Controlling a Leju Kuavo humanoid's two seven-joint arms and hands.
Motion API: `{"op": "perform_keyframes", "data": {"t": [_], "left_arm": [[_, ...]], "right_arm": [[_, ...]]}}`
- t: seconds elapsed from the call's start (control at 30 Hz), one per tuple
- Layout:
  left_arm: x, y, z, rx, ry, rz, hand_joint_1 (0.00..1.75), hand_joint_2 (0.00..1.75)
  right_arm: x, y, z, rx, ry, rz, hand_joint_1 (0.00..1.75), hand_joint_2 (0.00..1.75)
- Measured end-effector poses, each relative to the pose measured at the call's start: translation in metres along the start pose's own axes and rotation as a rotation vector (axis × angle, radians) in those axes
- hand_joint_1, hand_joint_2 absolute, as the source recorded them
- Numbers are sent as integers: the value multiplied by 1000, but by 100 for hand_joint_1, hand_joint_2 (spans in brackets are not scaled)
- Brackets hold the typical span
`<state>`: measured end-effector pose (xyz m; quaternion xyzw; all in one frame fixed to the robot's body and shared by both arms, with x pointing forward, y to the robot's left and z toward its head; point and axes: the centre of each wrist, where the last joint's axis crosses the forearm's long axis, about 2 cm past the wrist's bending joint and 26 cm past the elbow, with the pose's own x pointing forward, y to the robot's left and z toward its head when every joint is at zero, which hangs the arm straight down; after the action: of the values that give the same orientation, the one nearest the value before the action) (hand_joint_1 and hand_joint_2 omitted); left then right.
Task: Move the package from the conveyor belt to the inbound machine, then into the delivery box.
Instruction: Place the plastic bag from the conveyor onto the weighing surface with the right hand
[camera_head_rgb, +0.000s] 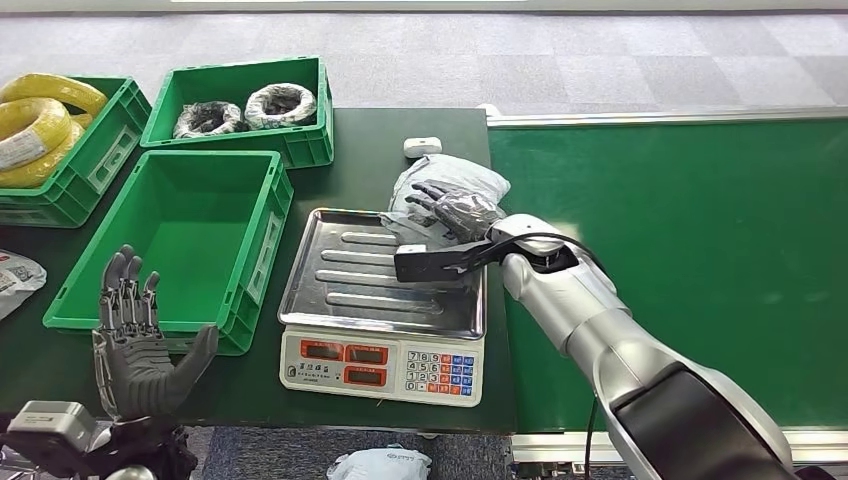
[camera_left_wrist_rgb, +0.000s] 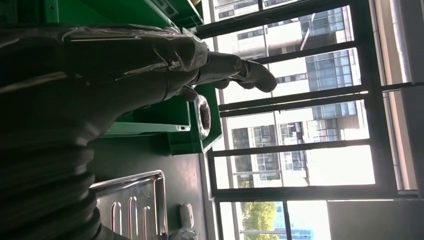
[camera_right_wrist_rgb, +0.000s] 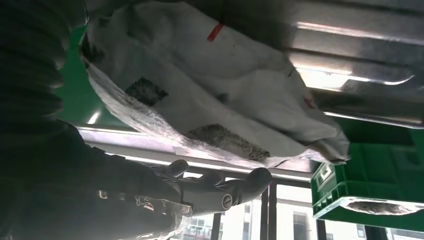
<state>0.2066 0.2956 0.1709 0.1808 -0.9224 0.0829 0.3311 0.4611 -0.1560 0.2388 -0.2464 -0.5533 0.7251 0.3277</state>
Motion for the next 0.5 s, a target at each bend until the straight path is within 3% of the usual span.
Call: {"op": "perform_keyframes", "data": {"t": [0.07,0.1,0.13,0.5], "left_arm": [[1,0,0,-8,-3,1,0,175],[1,0,0,-13,-4,2,0,175],[1,0,0,-16,-5,3,0,175],[4,0,4,-28,2,5,0,175]], "right_arm": [[3,4,0,2,-22,-15,146,175],[5,5,0,0,-30,-20,168,175],[7,6,0,-3,-39,-25,175,175],[34,-12,-6,-107,-57,25,175,175]]}}
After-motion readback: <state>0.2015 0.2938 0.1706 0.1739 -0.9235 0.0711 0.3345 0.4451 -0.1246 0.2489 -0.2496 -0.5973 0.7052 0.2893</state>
